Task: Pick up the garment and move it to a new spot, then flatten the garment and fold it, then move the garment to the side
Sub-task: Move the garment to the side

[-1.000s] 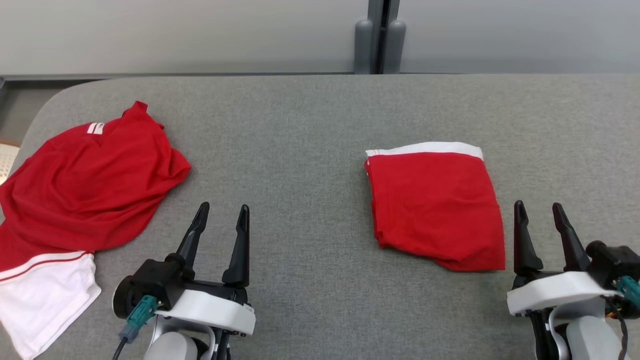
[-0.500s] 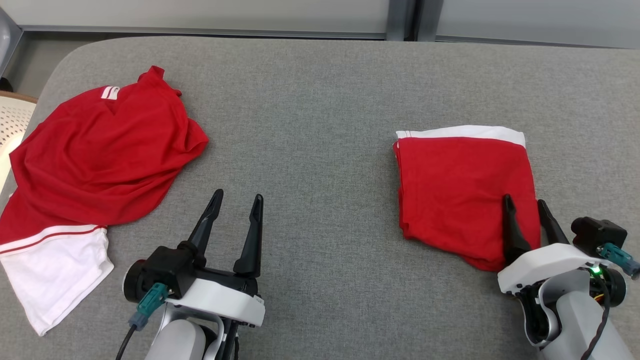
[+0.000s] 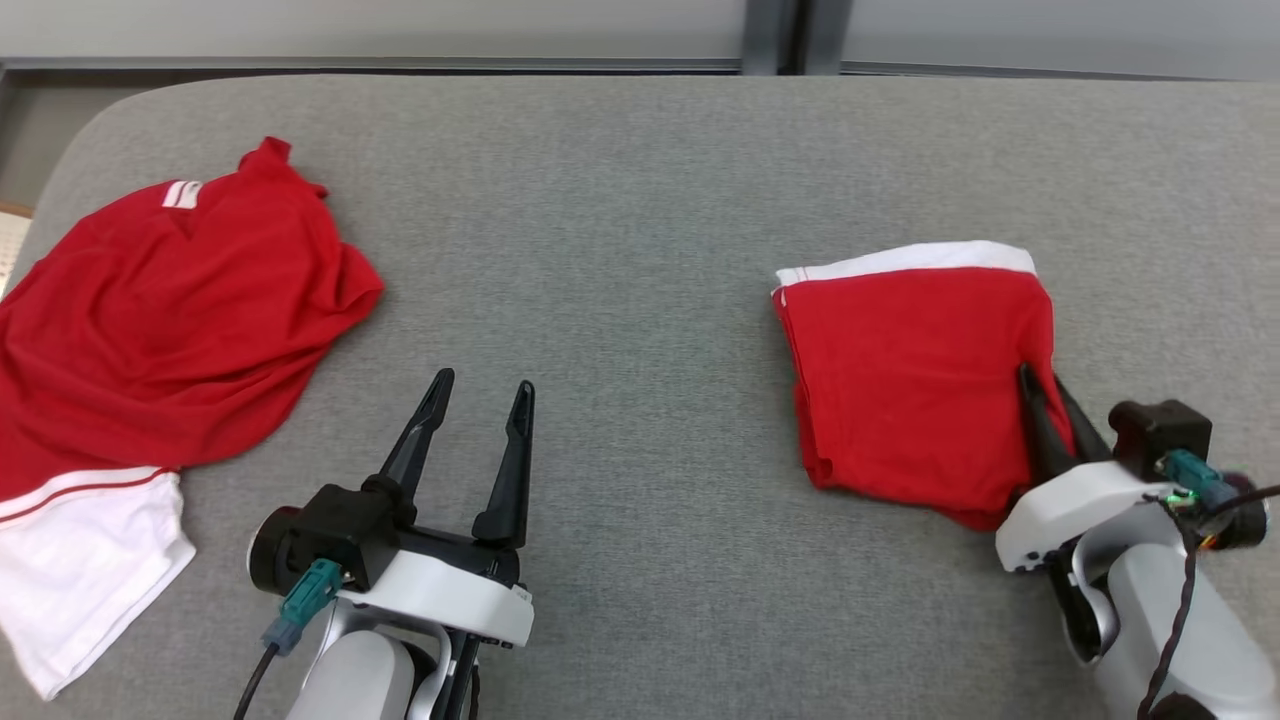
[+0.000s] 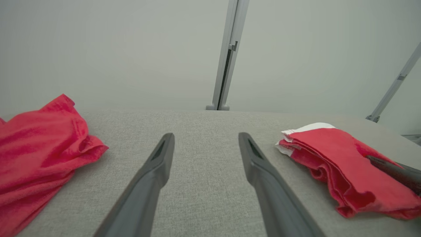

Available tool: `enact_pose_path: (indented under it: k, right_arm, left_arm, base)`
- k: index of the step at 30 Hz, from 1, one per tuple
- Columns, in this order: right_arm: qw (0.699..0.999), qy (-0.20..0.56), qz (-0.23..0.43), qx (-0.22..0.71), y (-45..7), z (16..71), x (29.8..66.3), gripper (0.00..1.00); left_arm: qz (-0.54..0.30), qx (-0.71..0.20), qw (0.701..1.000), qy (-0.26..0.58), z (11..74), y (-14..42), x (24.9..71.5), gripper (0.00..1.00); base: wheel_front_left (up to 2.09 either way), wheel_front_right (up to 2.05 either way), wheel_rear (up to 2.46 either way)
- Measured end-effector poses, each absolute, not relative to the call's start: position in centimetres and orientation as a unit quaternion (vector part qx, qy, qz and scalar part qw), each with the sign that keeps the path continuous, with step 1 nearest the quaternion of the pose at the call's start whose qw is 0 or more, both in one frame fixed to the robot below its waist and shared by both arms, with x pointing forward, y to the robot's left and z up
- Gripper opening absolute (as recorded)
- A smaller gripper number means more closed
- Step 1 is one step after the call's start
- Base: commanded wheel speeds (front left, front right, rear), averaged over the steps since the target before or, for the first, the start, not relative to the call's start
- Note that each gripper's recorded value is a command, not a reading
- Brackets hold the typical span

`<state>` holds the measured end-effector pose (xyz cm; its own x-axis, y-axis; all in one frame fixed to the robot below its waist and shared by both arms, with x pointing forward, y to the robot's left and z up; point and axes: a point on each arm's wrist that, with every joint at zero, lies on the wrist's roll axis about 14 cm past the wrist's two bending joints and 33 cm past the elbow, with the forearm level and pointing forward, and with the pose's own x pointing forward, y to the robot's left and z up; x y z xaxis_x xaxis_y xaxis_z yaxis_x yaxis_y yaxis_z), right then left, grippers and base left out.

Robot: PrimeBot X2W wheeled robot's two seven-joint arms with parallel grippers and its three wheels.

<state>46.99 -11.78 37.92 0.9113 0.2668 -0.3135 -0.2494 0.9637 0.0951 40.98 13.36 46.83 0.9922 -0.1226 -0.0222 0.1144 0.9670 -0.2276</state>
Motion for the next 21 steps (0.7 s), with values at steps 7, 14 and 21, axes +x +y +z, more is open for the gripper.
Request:
enact_pose_path:
  k: [7, 14, 21]
  right_arm:
    - [0.977, 0.115, 0.149, -0.095, -15.1, 40.8, 48.5, 0.00]
    - [0.965, 0.112, 0.132, -0.199, -21.7, 41.8, 50.1, 0.00]
    - [0.936, 0.176, 0.083, -0.292, -31.3, 40.1, 50.2, 0.00]
  left_arm:
    - [-0.111, -0.116, 0.987, 0.000, 47.8, 10.3, 42.8, 1.00]
    - [-0.177, -0.118, 0.977, -0.011, 47.8, 6.3, 45.3, 1.00]
    - [-0.222, -0.125, 0.967, -0.007, 46.1, 3.3, 48.0, 1.00]
  base:
    - [0.00, 0.00, 0.00]
    - [0.00, 0.00, 0.00]
    - [0.00, 0.00, 0.00]
